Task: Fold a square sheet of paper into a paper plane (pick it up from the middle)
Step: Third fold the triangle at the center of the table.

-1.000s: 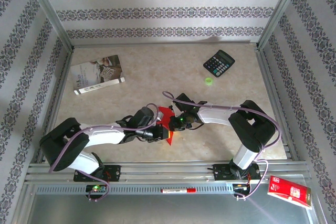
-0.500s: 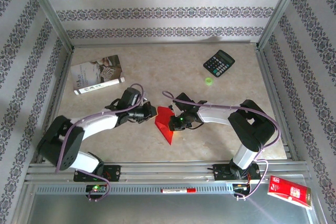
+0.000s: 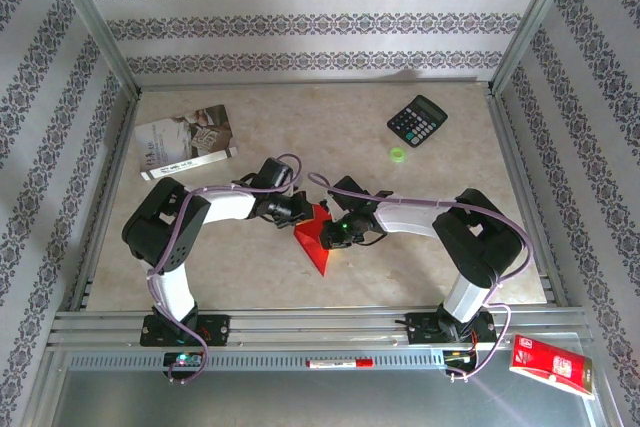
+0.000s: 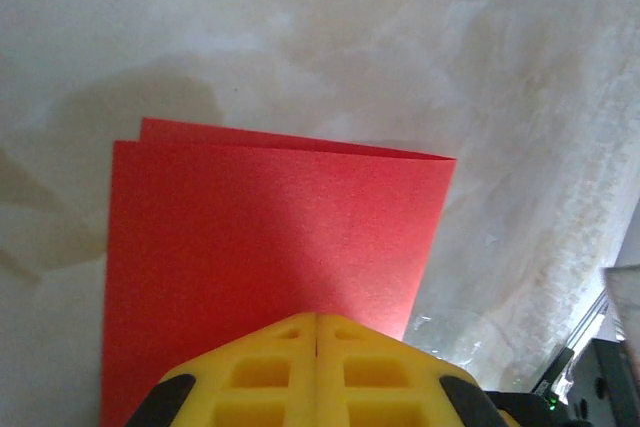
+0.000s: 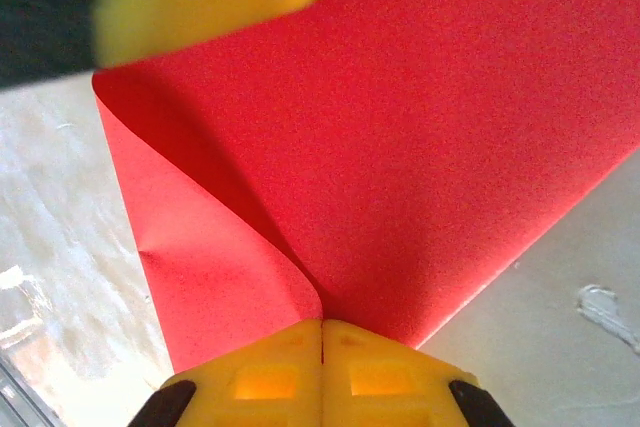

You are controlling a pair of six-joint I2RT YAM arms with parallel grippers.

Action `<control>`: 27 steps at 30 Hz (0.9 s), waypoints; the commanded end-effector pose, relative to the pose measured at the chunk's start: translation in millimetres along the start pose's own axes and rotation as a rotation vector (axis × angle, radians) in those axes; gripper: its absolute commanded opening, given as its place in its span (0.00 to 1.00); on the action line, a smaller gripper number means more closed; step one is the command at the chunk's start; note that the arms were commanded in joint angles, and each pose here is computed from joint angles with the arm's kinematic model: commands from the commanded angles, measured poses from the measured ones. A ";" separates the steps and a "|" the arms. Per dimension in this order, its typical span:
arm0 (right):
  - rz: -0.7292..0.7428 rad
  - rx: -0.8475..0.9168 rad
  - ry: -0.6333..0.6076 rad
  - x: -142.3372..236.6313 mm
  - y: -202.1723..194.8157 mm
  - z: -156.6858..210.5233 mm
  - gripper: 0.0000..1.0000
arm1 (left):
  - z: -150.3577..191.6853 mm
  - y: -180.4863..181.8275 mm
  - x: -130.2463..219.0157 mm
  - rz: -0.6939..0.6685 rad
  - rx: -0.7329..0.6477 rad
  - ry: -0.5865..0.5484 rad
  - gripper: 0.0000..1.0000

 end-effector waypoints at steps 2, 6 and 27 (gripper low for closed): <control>0.010 0.025 0.006 2.8 1.6 -5.8 0.06 | 9.0 6.1 -7.0 -0.031 -0.030 0.063 0.05; 0.013 0.033 0.004 4.8 4.0 -9.3 0.06 | 15.0 15.8 -11.3 -0.058 -0.031 0.087 0.05; 0.038 0.030 0.022 -0.8 -1.7 -9.6 0.06 | 18.9 22.2 -14.5 -0.075 -0.034 0.101 0.04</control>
Point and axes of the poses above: each hand's point on the last joint's axis, 136 mm out from that joint toward the fingers, its own x axis back along the fingers, its own y axis along the line the jaws close on, z = x × y, the point moved 5 cm from there along x, back along the fingers, and after that the axes turned 5 degrees about -x, right-handed, at the moved point
